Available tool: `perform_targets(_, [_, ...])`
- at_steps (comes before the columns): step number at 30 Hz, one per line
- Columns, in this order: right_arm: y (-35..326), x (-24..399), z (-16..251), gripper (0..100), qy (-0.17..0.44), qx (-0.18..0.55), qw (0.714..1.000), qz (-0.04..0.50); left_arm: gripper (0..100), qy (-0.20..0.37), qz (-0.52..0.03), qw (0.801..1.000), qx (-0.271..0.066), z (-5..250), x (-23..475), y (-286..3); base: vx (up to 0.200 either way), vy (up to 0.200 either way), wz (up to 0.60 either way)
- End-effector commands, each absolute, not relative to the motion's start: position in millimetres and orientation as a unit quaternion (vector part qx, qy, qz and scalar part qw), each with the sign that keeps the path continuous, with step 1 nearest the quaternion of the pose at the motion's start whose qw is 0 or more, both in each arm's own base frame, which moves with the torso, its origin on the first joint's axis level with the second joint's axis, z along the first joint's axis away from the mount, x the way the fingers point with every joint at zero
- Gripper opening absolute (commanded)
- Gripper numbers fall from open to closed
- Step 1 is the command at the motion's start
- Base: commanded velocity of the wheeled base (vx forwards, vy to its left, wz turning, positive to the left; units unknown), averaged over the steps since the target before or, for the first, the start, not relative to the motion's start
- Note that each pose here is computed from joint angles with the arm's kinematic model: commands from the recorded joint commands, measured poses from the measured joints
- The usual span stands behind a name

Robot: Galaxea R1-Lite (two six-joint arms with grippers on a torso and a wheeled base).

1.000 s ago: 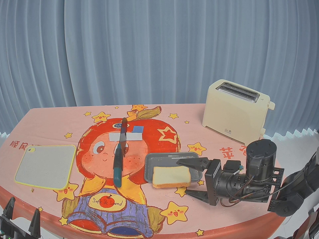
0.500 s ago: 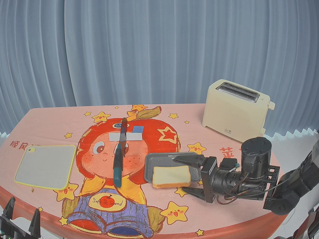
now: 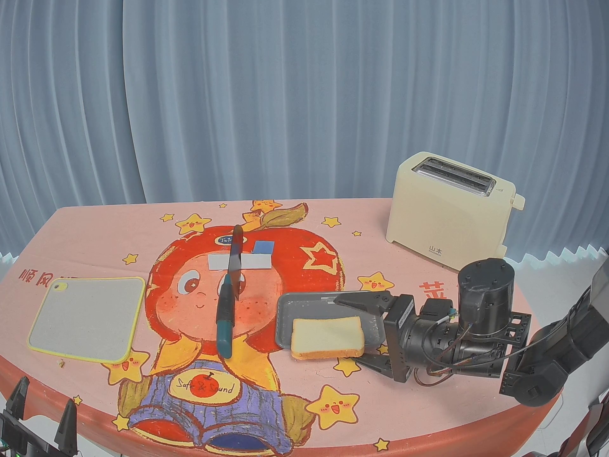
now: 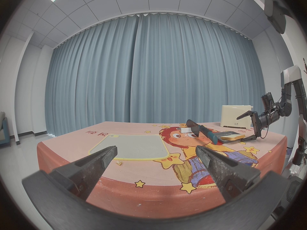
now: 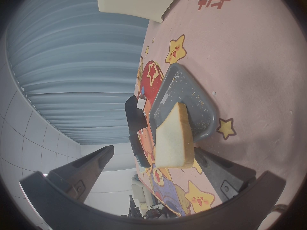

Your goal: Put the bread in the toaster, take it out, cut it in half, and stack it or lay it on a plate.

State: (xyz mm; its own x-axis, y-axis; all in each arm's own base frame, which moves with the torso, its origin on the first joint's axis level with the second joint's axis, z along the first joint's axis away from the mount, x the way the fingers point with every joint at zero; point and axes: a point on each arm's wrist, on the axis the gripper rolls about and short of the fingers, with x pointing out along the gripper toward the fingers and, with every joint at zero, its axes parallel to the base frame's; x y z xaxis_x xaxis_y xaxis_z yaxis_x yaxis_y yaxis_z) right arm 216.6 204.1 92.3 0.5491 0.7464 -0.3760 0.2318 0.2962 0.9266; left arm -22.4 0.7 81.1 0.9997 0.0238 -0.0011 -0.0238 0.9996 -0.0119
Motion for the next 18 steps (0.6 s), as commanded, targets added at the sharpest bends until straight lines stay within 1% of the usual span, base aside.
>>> perform_targets(1, [203.6, 216.6, 91.5, 0, 0.437, 0.562, 0.677, 0.187, 100, 0.01, 0.012, 1.0, -0.006, 76.3, -21.1, 0.7, 0.0, 0.0, 0.0])
perform_targets(14, [206.1, 213.4, 78.4, 0, 0.457, 0.549, 0.679, 0.17, 100, 0.01, 0.012, 1.0, -0.006, 76.3, -21.1, 0.7, 0.0, 0.0, 0.0])
perform_targets(18, [206.5, 213.3, 79.3, 0, 0.455, 0.549, 0.68, 0.173, 100, 0.01, 0.012, 1.0, -0.006, 76.3, -21.1, 0.7, 0.0, 0.0, 0.0])
